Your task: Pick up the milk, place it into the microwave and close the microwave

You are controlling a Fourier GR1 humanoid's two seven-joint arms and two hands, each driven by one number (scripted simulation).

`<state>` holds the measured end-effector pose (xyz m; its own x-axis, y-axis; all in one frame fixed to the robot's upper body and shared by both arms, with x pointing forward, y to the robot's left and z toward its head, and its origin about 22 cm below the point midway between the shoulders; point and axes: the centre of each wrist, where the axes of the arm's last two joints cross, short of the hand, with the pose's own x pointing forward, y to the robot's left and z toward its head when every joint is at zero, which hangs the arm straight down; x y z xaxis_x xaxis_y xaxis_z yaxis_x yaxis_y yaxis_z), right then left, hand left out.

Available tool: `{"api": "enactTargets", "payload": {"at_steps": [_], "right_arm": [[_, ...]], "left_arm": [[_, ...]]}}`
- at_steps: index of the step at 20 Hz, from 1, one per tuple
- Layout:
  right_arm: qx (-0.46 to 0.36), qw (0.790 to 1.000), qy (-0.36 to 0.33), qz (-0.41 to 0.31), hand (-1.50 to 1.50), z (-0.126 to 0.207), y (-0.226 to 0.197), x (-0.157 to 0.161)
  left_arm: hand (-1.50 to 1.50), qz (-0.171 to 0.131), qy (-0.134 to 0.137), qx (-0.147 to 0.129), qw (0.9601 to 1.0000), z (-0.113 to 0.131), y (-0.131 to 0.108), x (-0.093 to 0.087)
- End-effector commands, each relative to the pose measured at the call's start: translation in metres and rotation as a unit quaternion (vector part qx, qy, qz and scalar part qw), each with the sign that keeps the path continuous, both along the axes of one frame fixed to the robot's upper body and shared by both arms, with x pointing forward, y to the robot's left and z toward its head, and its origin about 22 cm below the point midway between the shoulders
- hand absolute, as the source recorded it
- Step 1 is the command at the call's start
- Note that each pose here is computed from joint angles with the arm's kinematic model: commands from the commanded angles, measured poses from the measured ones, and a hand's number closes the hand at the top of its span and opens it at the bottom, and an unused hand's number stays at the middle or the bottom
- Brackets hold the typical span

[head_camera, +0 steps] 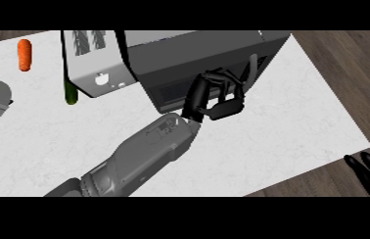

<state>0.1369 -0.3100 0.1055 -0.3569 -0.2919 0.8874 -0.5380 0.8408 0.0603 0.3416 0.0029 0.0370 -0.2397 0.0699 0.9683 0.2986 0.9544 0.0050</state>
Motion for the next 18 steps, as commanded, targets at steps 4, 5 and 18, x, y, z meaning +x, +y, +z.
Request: {"api": "enactTargets", "payload": {"at_steps": [4,5,18], "right_arm": [[-0.007,1.0,-0.006,0.026,-1.5,0.007,0.002,0.001],[-0.01,0.999,-0.008,0.03,-1.5,0.011,0.002,0.0],[-0.008,0.999,-0.004,0.049,-1.5,0.016,0.006,0.002]], "left_arm": [[1.5,0.047,0.006,-0.004,0.9989,0.003,0.009,0.019],[1.5,0.05,-0.003,-0.003,0.9987,-0.001,0.011,0.019],[1.5,0.056,-0.016,-0.017,0.9982,0.003,0.009,0.021]]}}
